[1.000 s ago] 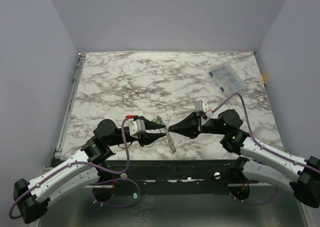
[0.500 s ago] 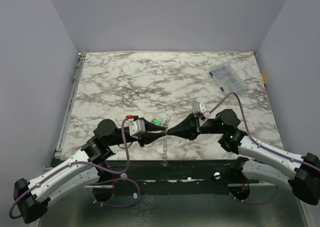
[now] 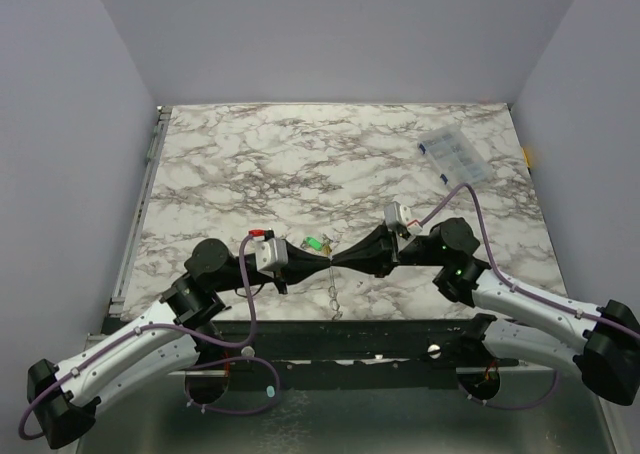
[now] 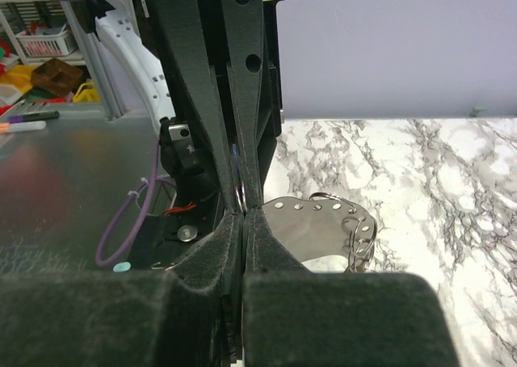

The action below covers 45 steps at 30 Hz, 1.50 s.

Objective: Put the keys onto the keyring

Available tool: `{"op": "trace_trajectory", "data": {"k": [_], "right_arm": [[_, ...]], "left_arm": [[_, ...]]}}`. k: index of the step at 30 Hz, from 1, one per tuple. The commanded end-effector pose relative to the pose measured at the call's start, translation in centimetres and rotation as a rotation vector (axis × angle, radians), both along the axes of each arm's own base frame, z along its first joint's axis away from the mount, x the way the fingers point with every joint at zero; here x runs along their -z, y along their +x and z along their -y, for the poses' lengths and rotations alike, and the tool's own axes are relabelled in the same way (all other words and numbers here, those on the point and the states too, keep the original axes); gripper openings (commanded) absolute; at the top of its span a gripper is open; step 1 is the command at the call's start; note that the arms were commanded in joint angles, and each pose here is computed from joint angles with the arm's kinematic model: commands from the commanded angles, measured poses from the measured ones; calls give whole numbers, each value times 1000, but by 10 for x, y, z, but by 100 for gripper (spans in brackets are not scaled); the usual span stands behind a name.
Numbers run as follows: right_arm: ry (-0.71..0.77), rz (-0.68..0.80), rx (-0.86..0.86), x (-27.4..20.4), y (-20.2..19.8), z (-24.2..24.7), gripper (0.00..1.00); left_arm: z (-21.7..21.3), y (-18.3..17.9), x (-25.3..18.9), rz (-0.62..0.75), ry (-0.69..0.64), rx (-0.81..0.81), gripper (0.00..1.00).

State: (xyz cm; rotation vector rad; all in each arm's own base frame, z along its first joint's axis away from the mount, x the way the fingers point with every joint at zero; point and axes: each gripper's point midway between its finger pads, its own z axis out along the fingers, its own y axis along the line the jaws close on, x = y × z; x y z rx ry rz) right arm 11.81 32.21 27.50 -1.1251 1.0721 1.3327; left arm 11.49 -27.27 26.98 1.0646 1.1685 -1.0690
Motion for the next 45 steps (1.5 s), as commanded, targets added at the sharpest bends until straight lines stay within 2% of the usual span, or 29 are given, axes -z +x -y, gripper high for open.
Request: {"op": "trace_trajectory", "data": {"k": [1,2,10,14,17,24,28,33,37,45], "right_arm": [[30,20,-58,-6,-15,-4,1],[29,19,-59,-5,-15,-4,1],[23,17,-57,-4,-15,-4,3],[-2,4,-29,-1,-11,-4,27],[-3,3,-6,-2,-9,-1,41],[0,1,68,-8,-1,4,56],[-6,-8,171,-16,15,8,58],[-4,-34,419,-31,56,21,58],[-49,-151,668,-24,97,37,59],[-374,-410,1006,45,148,53,59]], "left_arm": [[-1,0,-14,34,-34,3,4],[-1,0,-15,37,-35,1,0],[-4,4,-13,41,-21,-21,0],[-4,10,-11,30,-3,-46,0],[-5,13,-10,24,9,-61,0],[-7,16,-10,26,10,-82,0],[-10,24,-8,24,26,-133,0],[-25,53,-3,28,70,-311,0],[-41,71,-4,34,83,-443,0],[-115,121,-9,37,105,-919,0]]}}
